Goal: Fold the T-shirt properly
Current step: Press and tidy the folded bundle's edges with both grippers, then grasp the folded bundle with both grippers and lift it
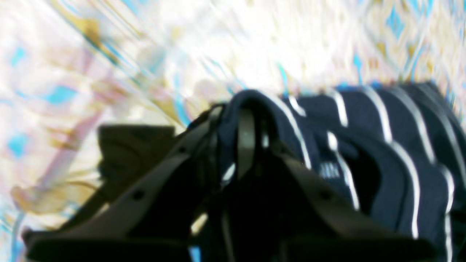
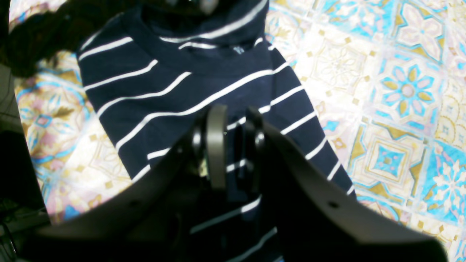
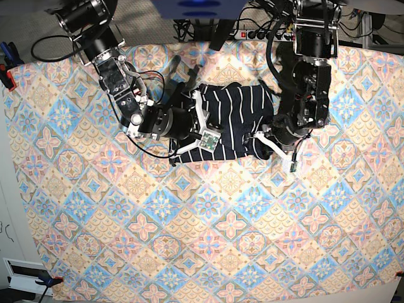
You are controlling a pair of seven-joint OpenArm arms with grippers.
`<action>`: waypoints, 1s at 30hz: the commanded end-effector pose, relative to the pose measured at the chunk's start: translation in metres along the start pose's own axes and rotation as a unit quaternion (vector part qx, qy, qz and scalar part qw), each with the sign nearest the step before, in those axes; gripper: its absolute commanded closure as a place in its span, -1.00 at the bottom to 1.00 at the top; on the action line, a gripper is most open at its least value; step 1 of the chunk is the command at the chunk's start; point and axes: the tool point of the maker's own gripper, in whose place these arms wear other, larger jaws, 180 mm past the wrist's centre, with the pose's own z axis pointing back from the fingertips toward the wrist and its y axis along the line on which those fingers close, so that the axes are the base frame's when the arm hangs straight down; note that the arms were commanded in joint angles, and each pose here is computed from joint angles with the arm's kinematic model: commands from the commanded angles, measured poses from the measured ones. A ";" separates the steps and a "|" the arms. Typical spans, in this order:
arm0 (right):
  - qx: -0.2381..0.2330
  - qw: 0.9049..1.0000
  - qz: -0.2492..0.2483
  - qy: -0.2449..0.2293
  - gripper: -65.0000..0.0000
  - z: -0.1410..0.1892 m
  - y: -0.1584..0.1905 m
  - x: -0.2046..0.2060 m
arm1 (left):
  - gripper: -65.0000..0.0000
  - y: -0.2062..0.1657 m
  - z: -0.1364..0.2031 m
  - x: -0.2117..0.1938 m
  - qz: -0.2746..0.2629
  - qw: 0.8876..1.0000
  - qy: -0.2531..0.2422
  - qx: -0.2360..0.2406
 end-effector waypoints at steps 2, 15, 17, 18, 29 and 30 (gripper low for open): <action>-0.006 0.999 0.005 -0.031 0.72 0.004 -0.006 0.019 | 0.57 0.002 0.005 0.015 -0.002 1.000 -0.023 -0.002; -0.060 0.998 -0.009 -0.032 0.72 0.025 -0.048 0.013 | -0.22 0.002 0.108 0.022 -0.016 0.995 -0.099 0.025; -0.067 0.997 -0.010 -0.026 0.72 0.024 -0.061 0.012 | -0.22 -0.023 0.116 0.010 -0.022 0.996 -0.085 -0.007; -0.069 0.997 -0.012 -0.021 0.72 0.023 -0.068 0.010 | -0.22 -0.035 0.118 0.003 -0.026 0.996 -0.078 -0.022; -0.078 0.994 -0.070 0.017 0.74 0.002 -0.130 -0.027 | 0.67 -0.085 0.118 -0.068 -0.026 0.996 0.007 -0.083; -0.078 0.994 -0.078 0.010 0.74 0.000 -0.134 -0.029 | 0.67 -0.085 0.117 -0.069 -0.026 0.996 0.008 -0.082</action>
